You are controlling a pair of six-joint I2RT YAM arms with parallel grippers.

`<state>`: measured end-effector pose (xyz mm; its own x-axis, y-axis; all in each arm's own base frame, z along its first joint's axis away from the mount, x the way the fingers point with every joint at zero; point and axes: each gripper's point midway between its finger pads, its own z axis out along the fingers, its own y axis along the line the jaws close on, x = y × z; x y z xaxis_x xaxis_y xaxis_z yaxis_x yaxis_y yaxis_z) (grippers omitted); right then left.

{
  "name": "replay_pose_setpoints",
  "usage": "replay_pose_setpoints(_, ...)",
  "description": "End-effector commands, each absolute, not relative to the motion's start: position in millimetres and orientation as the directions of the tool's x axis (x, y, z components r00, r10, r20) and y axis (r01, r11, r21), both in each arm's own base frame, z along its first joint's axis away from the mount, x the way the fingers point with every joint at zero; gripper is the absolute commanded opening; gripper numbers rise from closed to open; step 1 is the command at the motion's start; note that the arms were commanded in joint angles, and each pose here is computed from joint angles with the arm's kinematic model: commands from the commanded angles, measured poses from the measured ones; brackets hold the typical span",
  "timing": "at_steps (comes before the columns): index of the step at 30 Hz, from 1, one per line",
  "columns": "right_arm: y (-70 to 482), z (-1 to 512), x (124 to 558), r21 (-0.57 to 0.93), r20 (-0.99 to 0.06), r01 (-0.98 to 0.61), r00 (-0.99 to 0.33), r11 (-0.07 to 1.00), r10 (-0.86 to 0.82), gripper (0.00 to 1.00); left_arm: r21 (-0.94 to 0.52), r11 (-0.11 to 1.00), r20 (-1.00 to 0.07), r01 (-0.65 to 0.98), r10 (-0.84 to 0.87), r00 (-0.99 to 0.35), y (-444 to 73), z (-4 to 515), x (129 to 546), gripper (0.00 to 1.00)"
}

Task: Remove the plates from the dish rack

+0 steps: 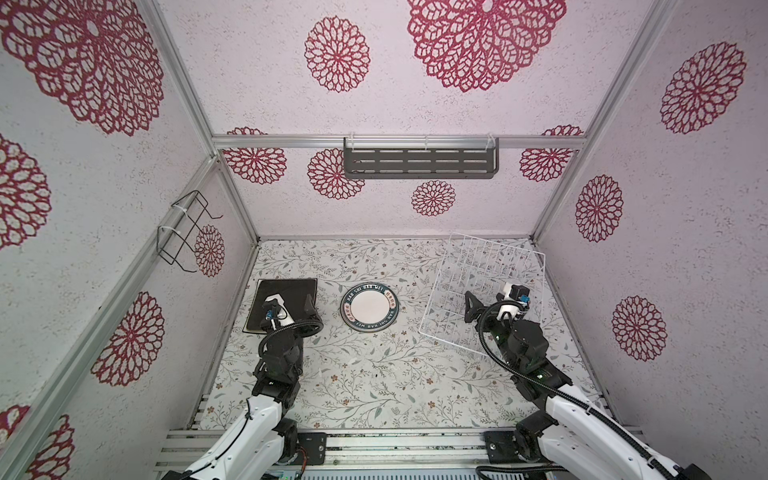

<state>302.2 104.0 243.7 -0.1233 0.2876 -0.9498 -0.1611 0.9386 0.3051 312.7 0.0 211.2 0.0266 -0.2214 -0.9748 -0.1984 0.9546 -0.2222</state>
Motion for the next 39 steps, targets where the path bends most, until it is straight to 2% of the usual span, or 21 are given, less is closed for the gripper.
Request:
replay_pose_setpoints(1,93.0,267.4,298.6,0.306,-0.951,-0.15,-0.013,0.94,0.308,0.99,-0.151,0.955,-0.985,-0.257,-0.123,0.12,13.2,240.9,310.2,0.97)
replay_pose_setpoints(9,81.7,262.6,299.4,0.255,-0.965,-0.101,0.036,0.962,0.26,0.99,-0.002,0.938,-0.994,-0.348,0.037,0.104,29.2,229.2,309.0,0.97)
replay_pose_setpoints(13,79.4,259.9,302.1,0.246,-0.968,-0.087,0.037,0.965,0.25,0.99,-0.012,0.914,-0.992,-0.406,0.039,0.118,42.2,220.4,310.9,0.97)
replay_pose_setpoints(25,68.7,257.1,303.6,0.216,-0.975,-0.053,0.039,0.975,0.218,0.99,0.052,0.868,-0.997,-0.493,0.077,0.031,63.1,168.8,336.4,0.97)
replay_pose_setpoints(28,64.4,253.2,306.4,0.216,-0.976,-0.034,0.028,0.976,0.217,0.99,0.094,0.879,-0.995,-0.468,0.089,-0.032,58.3,148.8,352.0,0.97)
replay_pose_setpoints(32,52.6,243.5,312.3,0.217,-0.976,0.015,-0.001,0.976,0.217,0.99,0.088,0.893,-0.996,-0.44,0.086,-0.026,58.7,150.3,358.2,0.97)
replay_pose_setpoints(39,21.9,222.8,319.5,0.083,-0.994,0.124,-0.053,0.989,0.09,0.99,0.065,0.924,-0.996,-0.376,0.04,-0.073,64.4,137.9,373.7,0.97)
